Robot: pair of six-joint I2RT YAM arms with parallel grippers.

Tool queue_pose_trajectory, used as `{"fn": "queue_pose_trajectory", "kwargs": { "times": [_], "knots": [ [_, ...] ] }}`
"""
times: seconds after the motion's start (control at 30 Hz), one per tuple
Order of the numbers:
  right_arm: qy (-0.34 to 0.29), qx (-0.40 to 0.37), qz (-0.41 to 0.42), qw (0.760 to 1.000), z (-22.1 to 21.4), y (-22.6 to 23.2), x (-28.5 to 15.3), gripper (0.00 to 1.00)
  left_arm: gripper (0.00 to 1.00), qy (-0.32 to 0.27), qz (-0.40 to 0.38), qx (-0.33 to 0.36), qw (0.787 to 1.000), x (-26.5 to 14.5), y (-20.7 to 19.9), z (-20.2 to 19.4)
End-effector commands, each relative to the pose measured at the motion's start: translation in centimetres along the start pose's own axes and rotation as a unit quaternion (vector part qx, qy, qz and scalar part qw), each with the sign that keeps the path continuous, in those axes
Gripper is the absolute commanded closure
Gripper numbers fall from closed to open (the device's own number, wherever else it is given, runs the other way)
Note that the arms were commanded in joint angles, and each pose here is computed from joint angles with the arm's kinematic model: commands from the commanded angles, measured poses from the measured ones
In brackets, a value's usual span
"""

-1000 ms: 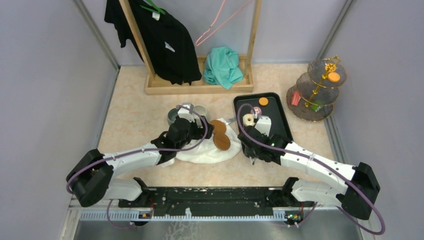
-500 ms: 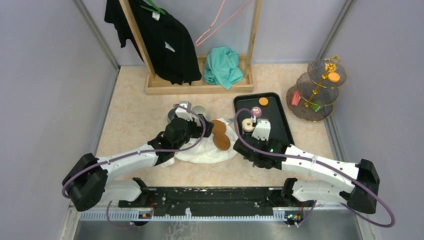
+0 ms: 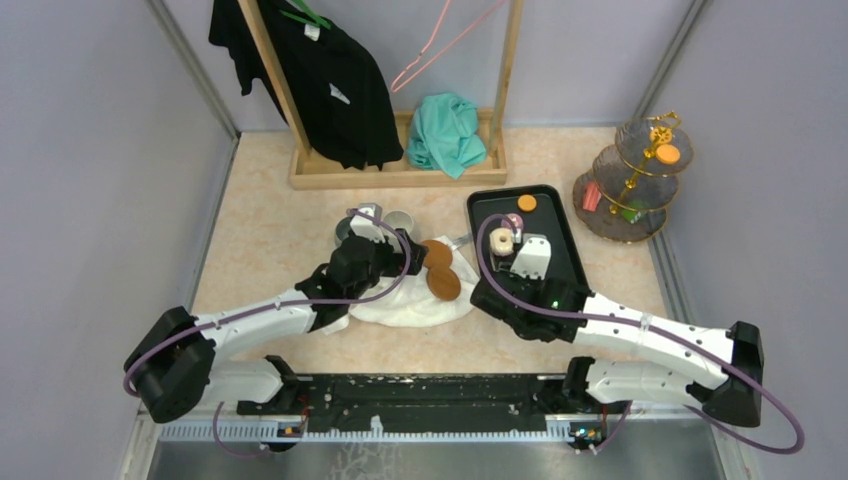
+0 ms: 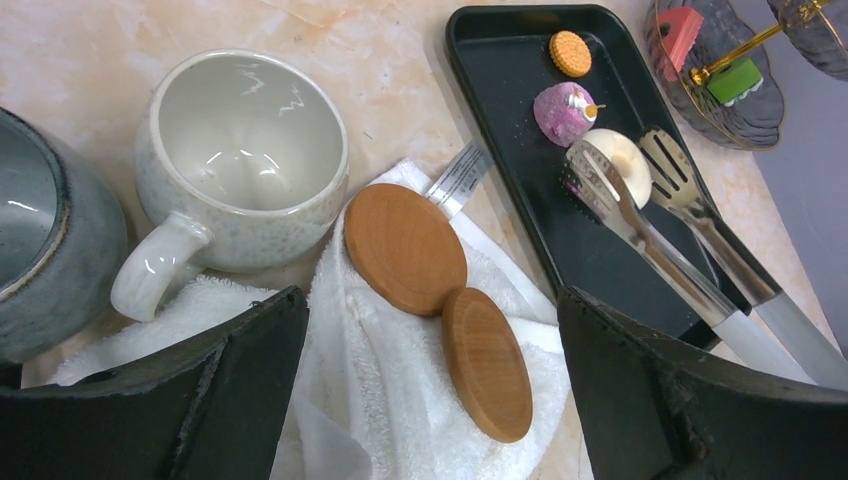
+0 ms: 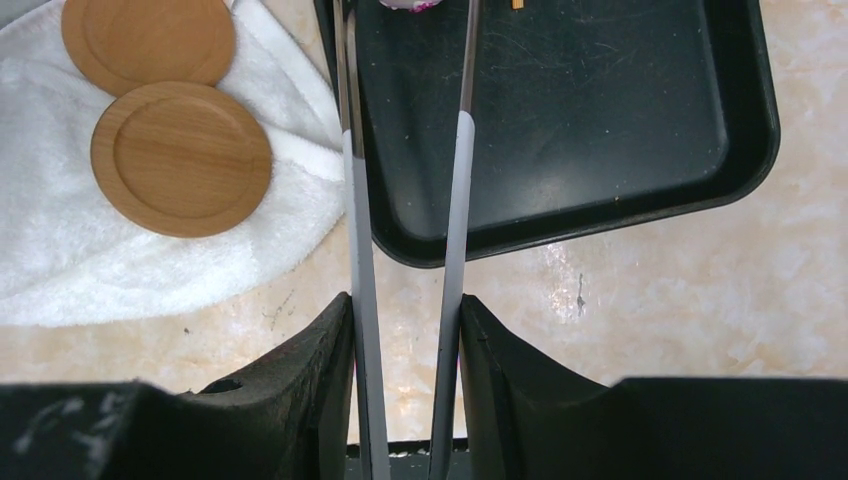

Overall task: Serve the afternoon tea
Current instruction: Pick up the desert from the tray.

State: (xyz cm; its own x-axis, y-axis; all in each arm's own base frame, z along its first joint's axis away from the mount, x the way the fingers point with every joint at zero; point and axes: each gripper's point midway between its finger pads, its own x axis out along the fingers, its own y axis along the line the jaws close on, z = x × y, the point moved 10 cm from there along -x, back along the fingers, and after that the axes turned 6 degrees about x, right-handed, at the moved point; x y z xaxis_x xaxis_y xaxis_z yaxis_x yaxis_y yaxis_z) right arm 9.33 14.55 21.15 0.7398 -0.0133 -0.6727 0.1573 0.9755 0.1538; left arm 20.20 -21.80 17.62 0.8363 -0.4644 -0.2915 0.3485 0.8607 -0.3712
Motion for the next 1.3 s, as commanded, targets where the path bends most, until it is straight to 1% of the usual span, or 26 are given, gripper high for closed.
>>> {"fn": "queue_pose_trajectory", "kwargs": {
  "times": [0.0,0.2,0.33,0.6,0.8,1.0,1.27],
  "knots": [
    [-0.052,0.034,0.021,0.998,2.1,0.6,-1.9,1.0,0.01,-0.013,-0.012,-0.011,1.0,-0.1,-0.2,0.3],
    [-0.085,0.067,0.009,0.994,2.6,-0.3,-3.3,1.0,0.01,-0.012,-0.02,-0.01,1.0,0.2,-0.5,0.4],
    [-0.098,0.097,-0.003,0.99,2.7,-1.3,-3.4,1.0,0.01,-0.01,-0.027,-0.009,1.0,0.6,-0.8,0.5],
    [-0.124,0.125,-0.048,0.983,2.9,-3.9,-3.5,1.0,0.01,-0.003,-0.039,-0.01,0.999,1.3,-1.1,0.2],
    [-0.117,0.129,-0.069,0.982,3.3,-4.5,-2.5,1.0,0.01,0.009,-0.057,-0.013,0.998,1.7,-1.5,-0.3],
    [-0.126,0.136,-0.088,0.979,4.6,-4.7,-1.5,1.0,0.01,0.014,-0.062,-0.012,0.998,1.9,-1.5,-0.6],
    [-0.113,0.143,-0.094,0.979,6.0,-5.2,0.6,1.0,0.02,0.014,-0.066,-0.013,0.998,2.1,-1.5,-0.7]
  ]
}}
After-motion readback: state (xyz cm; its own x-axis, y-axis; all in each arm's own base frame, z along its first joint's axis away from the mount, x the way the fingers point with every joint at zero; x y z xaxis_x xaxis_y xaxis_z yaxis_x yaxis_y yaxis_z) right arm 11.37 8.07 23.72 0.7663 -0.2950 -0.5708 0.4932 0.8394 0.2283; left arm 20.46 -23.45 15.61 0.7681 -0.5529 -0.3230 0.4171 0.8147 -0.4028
